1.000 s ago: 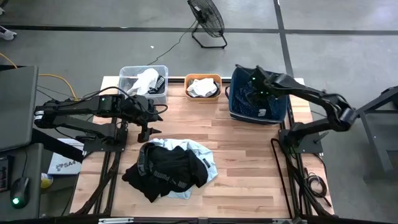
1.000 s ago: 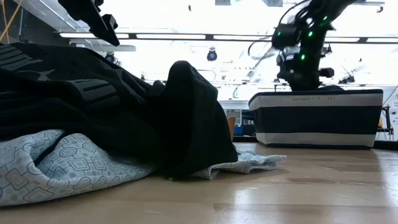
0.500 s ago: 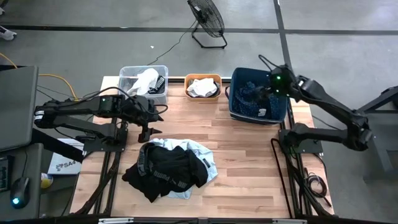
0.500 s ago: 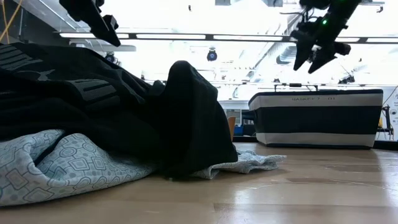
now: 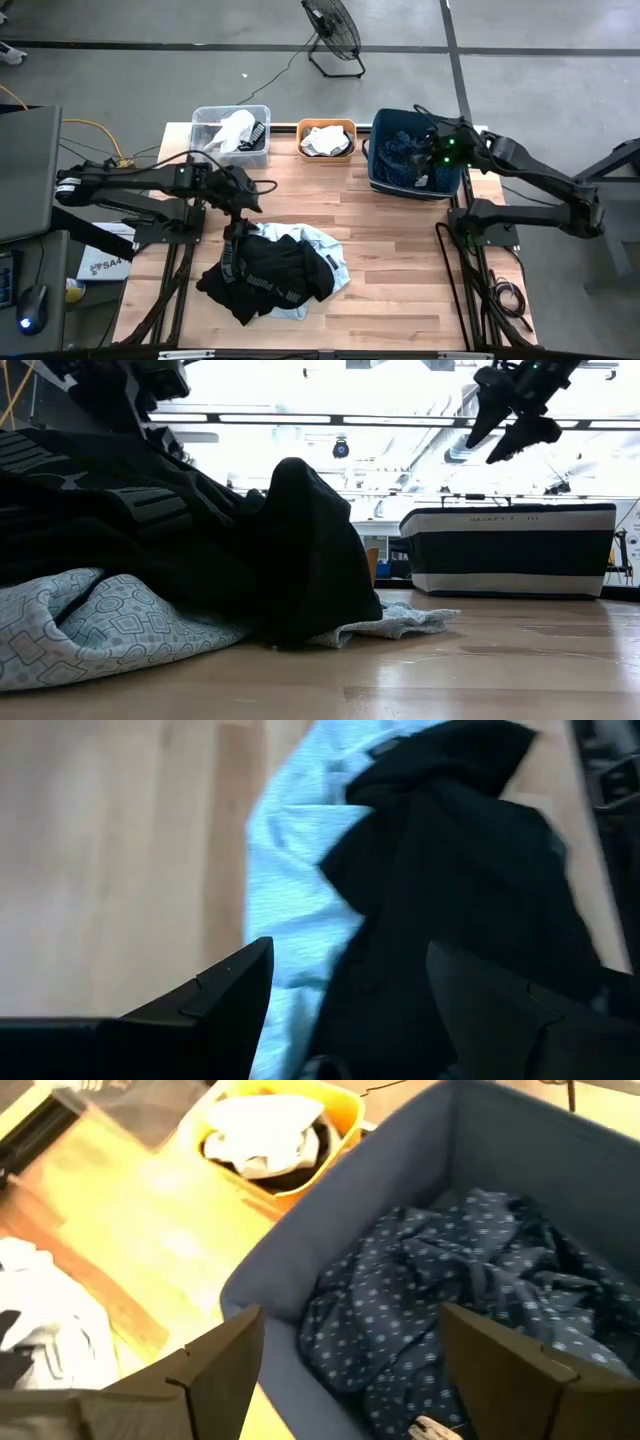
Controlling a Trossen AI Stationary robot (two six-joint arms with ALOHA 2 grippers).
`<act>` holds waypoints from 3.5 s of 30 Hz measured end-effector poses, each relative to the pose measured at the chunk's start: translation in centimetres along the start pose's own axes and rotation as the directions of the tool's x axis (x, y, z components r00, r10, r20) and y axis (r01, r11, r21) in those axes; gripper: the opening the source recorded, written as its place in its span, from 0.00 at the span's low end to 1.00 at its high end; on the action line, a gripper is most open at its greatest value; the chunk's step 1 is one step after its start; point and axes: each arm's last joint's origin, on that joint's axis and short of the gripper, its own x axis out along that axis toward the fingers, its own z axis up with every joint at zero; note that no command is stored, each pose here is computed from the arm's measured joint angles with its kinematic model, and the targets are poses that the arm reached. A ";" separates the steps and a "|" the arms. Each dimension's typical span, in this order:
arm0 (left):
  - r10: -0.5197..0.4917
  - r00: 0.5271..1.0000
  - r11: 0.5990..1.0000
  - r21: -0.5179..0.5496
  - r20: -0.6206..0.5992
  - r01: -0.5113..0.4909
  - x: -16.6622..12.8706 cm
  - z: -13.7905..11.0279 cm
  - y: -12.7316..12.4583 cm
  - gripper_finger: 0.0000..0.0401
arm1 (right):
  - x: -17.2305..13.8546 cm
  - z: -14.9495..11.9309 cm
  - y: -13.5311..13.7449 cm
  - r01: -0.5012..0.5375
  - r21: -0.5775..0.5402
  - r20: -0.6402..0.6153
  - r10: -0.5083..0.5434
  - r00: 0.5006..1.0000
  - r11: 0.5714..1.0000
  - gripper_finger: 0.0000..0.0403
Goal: Pick & Place Cloths
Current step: Put the black underwear into the transparent bin
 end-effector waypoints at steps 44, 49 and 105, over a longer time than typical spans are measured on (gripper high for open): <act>-0.328 0.937 0.945 -0.027 -0.117 0.327 6.2 -0.8 -6.1 0.65 | 0.4 -2.0 3.9 -0.004 -0.149 -0.003 0.003 1.000 0.989 0.72; -0.335 0.935 0.942 -0.030 -0.117 0.334 6.3 -0.8 -6.2 0.65 | 1.0 -2.0 4.1 0.008 -0.157 -0.022 -0.011 1.000 0.988 0.72; 0.462 0.866 0.853 0.174 0.190 -0.492 -7.6 7.4 -6.3 0.01 | 1.1 -2.0 4.1 0.014 -0.162 -0.032 -0.019 0.999 0.987 0.72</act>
